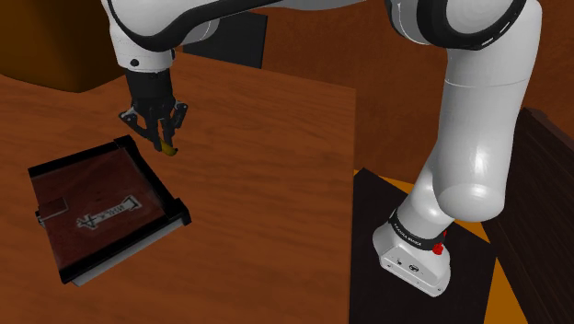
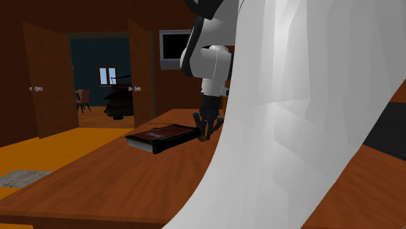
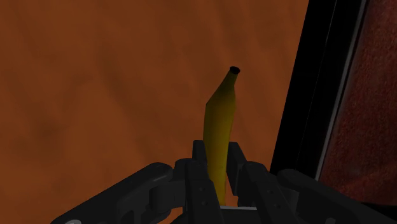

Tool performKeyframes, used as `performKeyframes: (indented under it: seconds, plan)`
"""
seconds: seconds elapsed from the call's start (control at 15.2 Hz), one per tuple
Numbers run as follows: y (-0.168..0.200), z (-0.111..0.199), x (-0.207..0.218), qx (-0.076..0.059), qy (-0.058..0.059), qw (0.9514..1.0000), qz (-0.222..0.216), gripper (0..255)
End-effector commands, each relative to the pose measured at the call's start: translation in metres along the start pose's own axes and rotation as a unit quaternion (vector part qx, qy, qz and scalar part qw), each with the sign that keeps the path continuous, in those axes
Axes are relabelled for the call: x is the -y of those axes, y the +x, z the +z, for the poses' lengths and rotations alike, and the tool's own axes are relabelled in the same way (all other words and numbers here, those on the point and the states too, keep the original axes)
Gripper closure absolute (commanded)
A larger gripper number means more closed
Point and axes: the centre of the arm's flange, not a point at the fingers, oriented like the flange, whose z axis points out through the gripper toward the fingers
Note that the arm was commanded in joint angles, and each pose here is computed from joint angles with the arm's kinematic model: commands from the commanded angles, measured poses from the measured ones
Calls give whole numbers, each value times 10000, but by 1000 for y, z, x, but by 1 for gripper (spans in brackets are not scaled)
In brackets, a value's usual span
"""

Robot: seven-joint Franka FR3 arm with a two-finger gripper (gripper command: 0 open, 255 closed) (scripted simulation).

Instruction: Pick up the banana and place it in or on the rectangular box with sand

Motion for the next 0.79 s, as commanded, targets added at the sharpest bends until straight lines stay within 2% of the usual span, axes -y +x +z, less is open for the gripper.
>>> performKeyframes:
  seconds: [0.0, 0.33, 0.73]
  plan:
    - [0, 0, 0, 0, 0, 10000, 0, 255]
    - [0, 0, 0, 0, 0, 10000, 0, 255]
    - [-2, -31, 4, 0, 0, 10000, 0, 255]
